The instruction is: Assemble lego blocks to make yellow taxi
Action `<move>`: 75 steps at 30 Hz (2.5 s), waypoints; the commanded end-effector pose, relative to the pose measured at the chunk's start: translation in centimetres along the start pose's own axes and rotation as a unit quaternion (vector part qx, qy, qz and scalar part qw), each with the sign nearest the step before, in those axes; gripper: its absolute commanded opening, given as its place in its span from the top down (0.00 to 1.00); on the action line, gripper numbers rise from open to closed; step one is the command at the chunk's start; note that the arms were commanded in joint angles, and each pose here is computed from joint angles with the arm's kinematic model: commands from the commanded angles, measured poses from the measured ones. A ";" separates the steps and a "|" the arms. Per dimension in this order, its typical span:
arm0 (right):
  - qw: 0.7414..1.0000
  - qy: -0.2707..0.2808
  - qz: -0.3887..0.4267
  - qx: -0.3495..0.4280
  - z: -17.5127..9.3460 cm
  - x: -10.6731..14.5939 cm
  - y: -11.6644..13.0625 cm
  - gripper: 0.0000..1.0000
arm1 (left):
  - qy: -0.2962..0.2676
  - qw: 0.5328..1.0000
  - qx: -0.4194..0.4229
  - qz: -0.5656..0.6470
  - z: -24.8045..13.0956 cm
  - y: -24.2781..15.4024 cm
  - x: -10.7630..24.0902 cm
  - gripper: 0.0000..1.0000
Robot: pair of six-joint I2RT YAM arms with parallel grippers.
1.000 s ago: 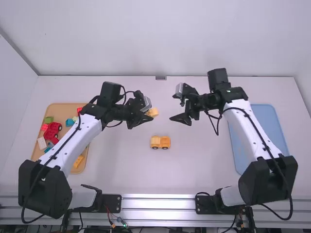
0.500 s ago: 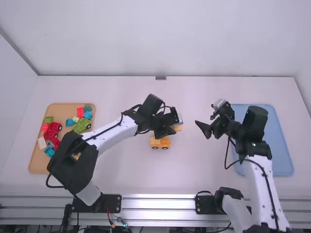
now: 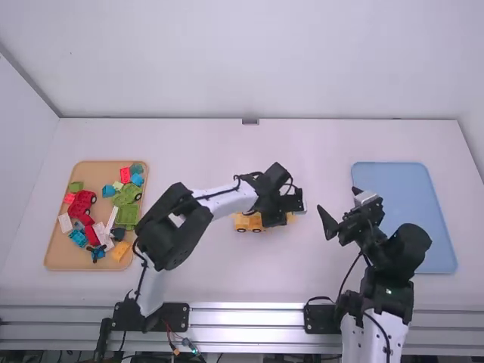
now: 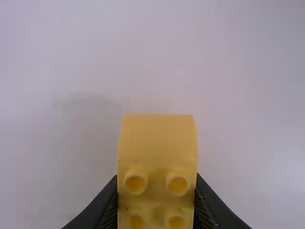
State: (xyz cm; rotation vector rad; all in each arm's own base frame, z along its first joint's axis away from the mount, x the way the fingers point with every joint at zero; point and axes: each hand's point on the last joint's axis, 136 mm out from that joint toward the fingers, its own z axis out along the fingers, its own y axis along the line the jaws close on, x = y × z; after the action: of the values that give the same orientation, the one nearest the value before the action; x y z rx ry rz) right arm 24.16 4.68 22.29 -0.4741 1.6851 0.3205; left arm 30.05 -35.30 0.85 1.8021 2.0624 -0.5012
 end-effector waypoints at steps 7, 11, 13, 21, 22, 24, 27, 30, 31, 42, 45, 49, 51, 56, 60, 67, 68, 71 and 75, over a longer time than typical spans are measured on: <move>0.999 0.003 0.029 0.021 -0.5 0.6 -0.8 0.01 | 0.038 0.999 -0.014 -0.004 2.1 0.3 1.6 0.98; 0.999 0.012 0.030 0.010 0.0 1.0 -0.7 0.02 | 0.041 0.999 -0.024 0.000 2.1 0.6 1.5 0.98; 0.999 0.014 0.030 -0.001 0.5 1.1 -0.5 0.02 | 0.064 0.997 -0.048 0.010 1.8 1.5 2.2 0.98; 0.999 0.013 0.026 -0.031 2.1 1.0 -0.2 0.01 | 0.074 0.997 -0.008 0.036 0.4 0.5 1.3 0.98; 0.999 0.015 0.026 -0.033 2.2 1.0 -0.2 0.02 | 0.070 0.997 -0.005 0.036 0.3 0.5 1.1 0.98; 0.999 0.021 0.032 -0.036 2.5 1.3 -0.3 0.01 | 0.059 0.998 0.004 0.038 0.3 0.1 0.6 0.98; 0.998 0.028 0.038 -0.036 2.8 1.5 -0.6 0.01 | 0.058 0.997 0.007 0.040 0.5 -0.2 0.6 0.98; 0.998 0.032 0.042 -0.038 2.9 1.6 -0.7 0.01 | 0.059 0.997 0.008 0.039 0.6 -0.2 0.7 0.97; 0.998 0.032 0.042 -0.038 3.0 1.6 -0.7 0.02 | 0.061 0.997 0.005 0.039 0.6 -0.1 0.8 0.96; 0.999 0.022 0.020 -0.037 2.2 1.0 -0.1 0.02 | 0.072 0.997 -0.012 0.035 1.3 0.2 2.1 0.88; 0.999 0.020 0.016 -0.037 2.0 0.9 0.1 0.02 | 0.073 0.997 -0.017 0.036 1.3 0.3 2.1 0.67; 0.999 0.026 0.008 -0.025 1.9 1.1 -0.2 0.02 | 0.056 0.997 -0.021 0.041 1.3 0.6 1.3 0.01; 0.999 0.034 0.010 -0.008 2.0 1.5 -0.9 0.02 | 0.041 0.998 -0.016 0.045 1.2 0.5 0.6 0.01; 0.997 0.069 0.015 0.014 2.8 3.4 -2.3 0.01 | 0.014 0.998 -0.014 0.061 -0.7 0.9 -0.5 0.00; 0.997 0.075 0.007 -0.032 3.7 4.3 -1.6 0.02 | -0.008 0.998 -0.031 0.054 -3.2 2.0 -0.7 0.00; 0.988 0.081 -0.036 -0.128 5.2 6.6 0.4 0.02 | -0.075 0.995 -0.053 0.046 -7.7 2.4 0.4 0.01; 0.982 0.085 -0.064 -0.155 5.5 7.5 1.2 0.01 | -0.101 0.992 -0.058 0.046 -8.9 2.2 0.7 0.01; 0.967 0.093 -0.112 -0.211 6.4 9.6 3.1 0.02 | -0.168 0.983 -0.055 0.052 -11.1 1.5 1.2 0.01; 0.947 0.103 -0.153 -0.265 7.1 12.0 5.0 0.01 | -0.250 0.967 -0.031 0.047 -13.4 0.6 2.2 0.01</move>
State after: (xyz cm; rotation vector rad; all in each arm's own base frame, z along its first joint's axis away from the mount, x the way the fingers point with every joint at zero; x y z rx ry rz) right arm 26.64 9.85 9.07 -1.0287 1.8092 0.5479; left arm 32.14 -26.96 10.50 1.5407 1.7016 -0.5748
